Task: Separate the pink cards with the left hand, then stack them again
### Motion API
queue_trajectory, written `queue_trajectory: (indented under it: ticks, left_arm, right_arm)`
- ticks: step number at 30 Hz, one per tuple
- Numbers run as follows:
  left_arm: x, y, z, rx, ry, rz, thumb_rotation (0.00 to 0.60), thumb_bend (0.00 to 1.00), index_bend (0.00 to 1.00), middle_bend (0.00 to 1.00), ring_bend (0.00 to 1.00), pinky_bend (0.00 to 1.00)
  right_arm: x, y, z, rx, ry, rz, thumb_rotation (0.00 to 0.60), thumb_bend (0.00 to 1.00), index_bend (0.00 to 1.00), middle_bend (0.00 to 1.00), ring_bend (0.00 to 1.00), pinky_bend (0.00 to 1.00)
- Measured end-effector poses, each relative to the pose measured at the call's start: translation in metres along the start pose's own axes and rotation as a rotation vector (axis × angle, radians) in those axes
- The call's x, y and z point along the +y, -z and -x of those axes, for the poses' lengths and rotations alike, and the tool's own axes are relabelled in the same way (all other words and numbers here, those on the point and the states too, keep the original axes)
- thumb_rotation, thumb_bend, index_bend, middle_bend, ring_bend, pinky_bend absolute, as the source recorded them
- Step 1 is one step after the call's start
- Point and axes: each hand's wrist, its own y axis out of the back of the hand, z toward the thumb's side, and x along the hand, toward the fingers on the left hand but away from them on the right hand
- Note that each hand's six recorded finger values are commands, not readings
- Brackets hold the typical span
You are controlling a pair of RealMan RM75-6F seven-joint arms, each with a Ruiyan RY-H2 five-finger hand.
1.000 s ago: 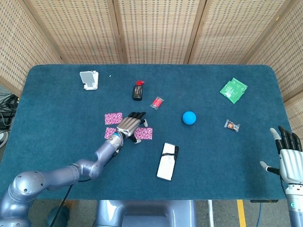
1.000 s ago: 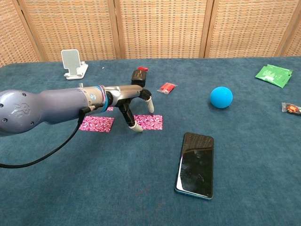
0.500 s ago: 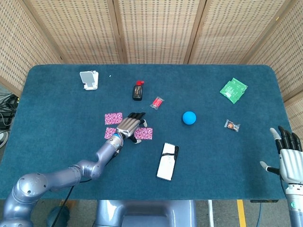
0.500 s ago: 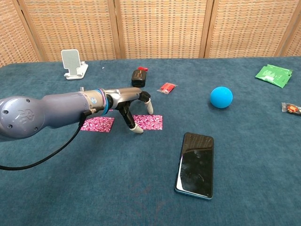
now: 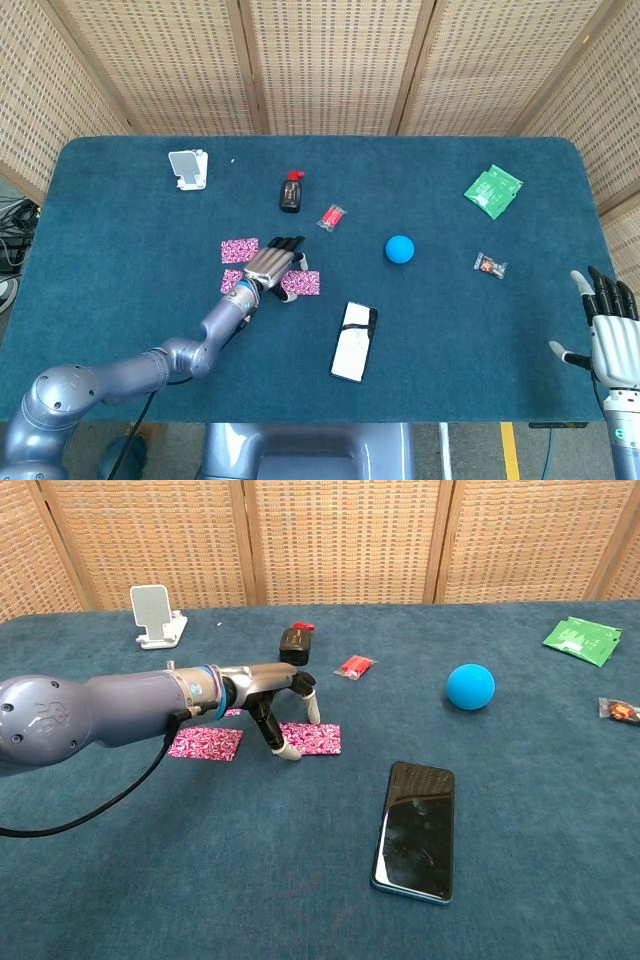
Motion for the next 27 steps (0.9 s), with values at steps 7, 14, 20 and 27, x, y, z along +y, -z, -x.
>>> queue_trajectory:
  ticks: [7,14,20,27]
  left_arm:
    - [0.015,0.004,0.003,0.001,-0.032,0.013,0.6,0.24,0.52,0.0,0.0,0.0]
    - [0.037,0.023,0.009,0.027,-0.076,0.015,0.6,0.24,0.52,0.0,0.0,0.0]
    - [0.059,0.079,0.019,0.133,-0.109,0.039,0.6,0.24,0.51,0.0,0.0,0.0]
    - [0.059,0.126,0.024,0.219,-0.1,0.075,0.6,0.24,0.49,0.0,0.0,0.0]
  right_arm:
    - [0.0,-0.001,-0.001,0.002,-0.001,0.0,0.6,0.0,0.0,0.0,0.0,0.0]
    - [0.001,-0.002,-0.002,0.008,0.001,0.0,0.6,0.0,0.0,0.0,0.0,0.0]
    - [0.001,-0.006,-0.003,0.02,0.002,-0.001,0.6,0.0,0.0,0.0,0.0,0.0]
    - [0.0,-0.009,-0.003,0.024,0.003,-0.01,0.6,0.0,0.0,0.0,0.0,0.0]
